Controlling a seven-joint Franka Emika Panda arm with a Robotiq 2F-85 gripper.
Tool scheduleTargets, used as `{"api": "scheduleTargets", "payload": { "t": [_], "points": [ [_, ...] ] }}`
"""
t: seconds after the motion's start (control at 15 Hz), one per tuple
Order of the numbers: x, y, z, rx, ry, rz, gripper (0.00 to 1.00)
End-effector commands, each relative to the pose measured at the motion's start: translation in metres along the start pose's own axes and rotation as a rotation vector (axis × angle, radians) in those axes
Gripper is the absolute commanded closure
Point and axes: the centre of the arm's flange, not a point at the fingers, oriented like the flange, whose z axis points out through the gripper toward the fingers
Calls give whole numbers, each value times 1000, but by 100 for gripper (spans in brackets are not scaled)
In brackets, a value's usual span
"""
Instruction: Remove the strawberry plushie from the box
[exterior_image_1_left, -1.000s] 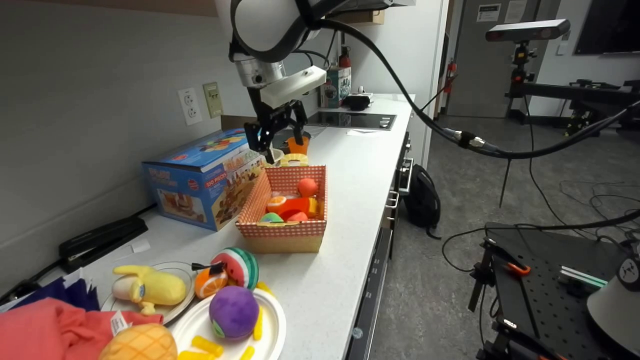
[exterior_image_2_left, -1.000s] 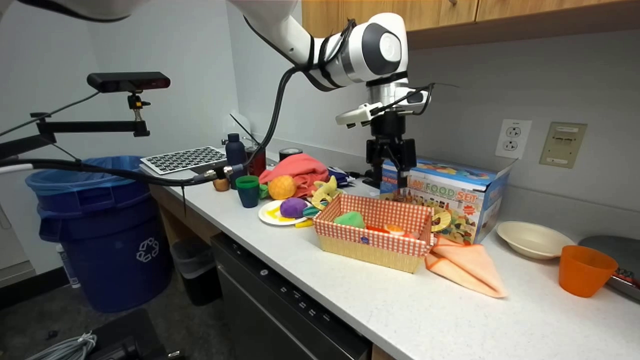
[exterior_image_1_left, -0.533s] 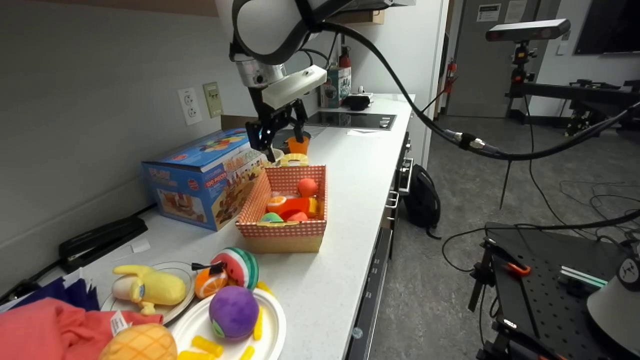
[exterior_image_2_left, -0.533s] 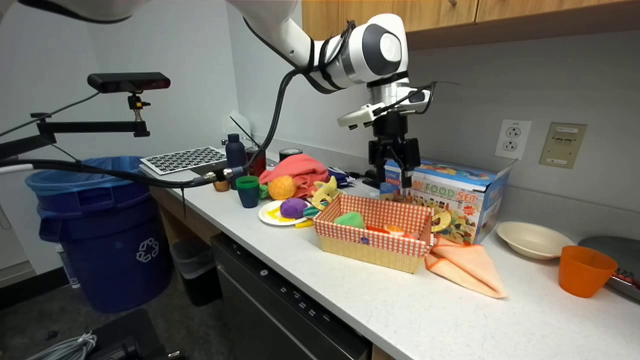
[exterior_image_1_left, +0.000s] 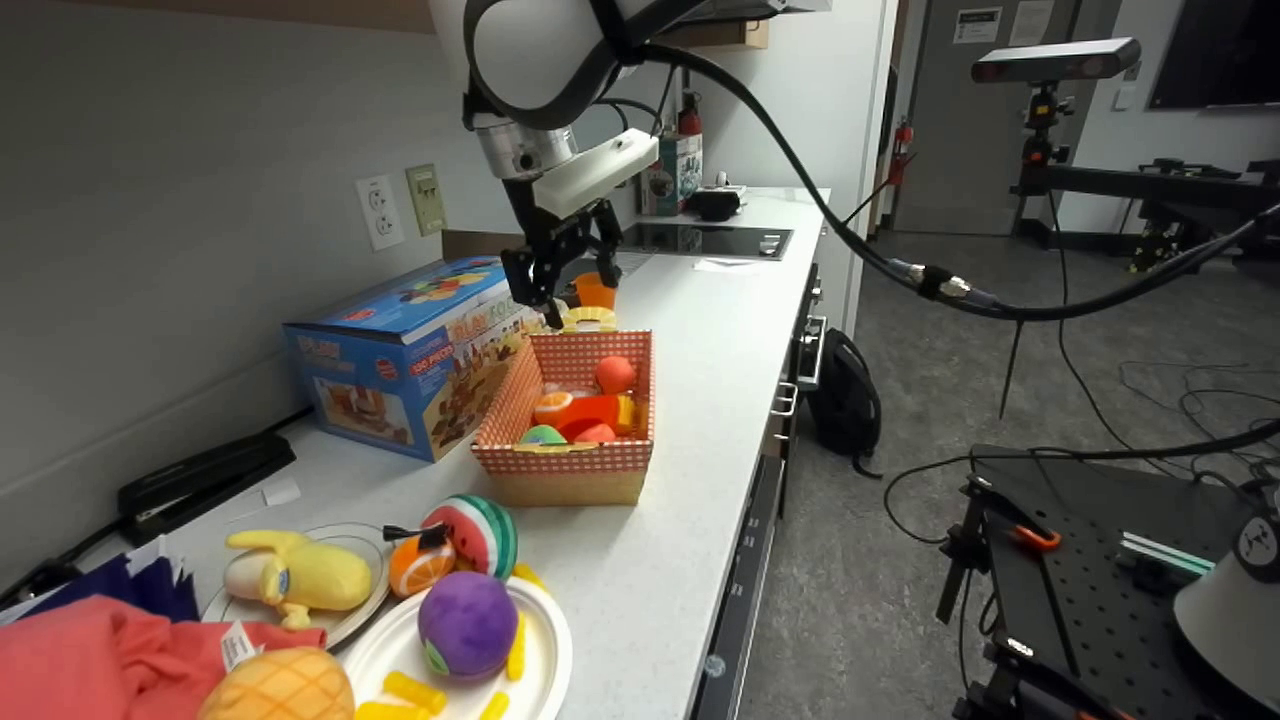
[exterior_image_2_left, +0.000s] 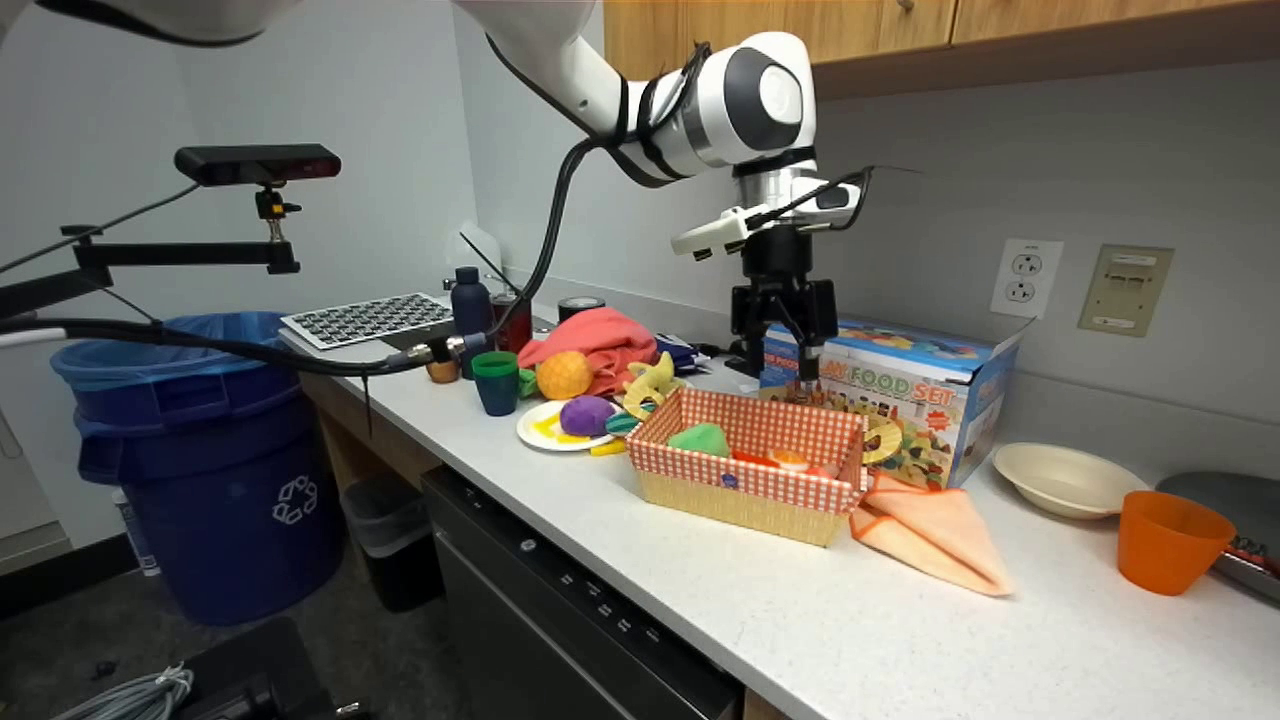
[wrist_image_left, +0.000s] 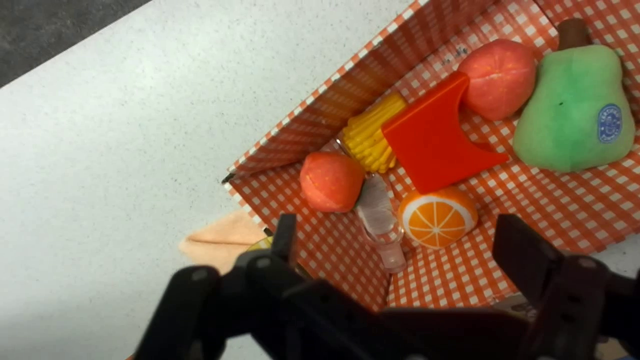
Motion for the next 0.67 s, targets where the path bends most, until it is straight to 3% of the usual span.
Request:
{"api": "scheduleTargets", "payload": {
  "t": [0.0, 0.4, 0.6],
  "points": [
    [0, 0, 0, 0, 0, 0, 0],
    [4, 2, 0, -17, 42, -21, 0],
    [3, 5, -1, -1, -10, -149, 0]
  ]
}}
